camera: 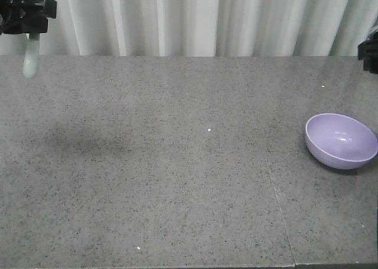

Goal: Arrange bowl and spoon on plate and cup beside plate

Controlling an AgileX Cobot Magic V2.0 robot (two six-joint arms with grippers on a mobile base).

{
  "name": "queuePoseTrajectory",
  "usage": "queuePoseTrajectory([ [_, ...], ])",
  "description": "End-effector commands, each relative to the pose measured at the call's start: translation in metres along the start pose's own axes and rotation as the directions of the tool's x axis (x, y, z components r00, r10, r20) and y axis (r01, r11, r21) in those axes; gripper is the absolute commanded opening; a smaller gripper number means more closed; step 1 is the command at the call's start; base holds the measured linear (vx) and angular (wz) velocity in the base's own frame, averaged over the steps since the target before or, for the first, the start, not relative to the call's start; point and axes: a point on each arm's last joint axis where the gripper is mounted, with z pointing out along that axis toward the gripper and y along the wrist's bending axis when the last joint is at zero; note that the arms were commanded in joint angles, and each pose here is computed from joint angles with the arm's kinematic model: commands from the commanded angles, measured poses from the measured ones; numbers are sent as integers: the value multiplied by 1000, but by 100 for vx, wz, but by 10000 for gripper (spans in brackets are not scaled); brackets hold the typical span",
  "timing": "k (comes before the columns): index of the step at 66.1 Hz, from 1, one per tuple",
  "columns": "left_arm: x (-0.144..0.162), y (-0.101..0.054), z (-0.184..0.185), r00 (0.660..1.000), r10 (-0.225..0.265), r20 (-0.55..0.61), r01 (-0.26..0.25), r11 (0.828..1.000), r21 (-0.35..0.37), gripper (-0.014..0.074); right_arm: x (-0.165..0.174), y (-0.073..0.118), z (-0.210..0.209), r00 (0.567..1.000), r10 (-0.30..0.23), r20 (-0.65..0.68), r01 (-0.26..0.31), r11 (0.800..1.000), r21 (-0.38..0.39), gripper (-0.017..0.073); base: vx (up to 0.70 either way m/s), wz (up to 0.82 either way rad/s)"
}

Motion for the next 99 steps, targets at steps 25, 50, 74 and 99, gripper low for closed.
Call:
queuePoseTrajectory([
  [25,-12,-6,-24,992,-1,125,-2,1000,25,-6,7,-39,71,978,57,-202,-58,998,1,594,0,0],
  [50,-12,-6,-24,992,-1,125,-2,1000,25,-6,19,-40,112,951,52,-305,-62,998,-23,594,0,0],
  [74,-12,-6,-24,992,-1,125,-2,1000,25,-6,25,-39,138,941,36,-336,-44,999,-16,594,0,0],
  [99,-12,-6,-24,992,-1,125,-2,1000,25,-6,31,-37,162,935,33,-354,-43,999,-21,528,0,0],
])
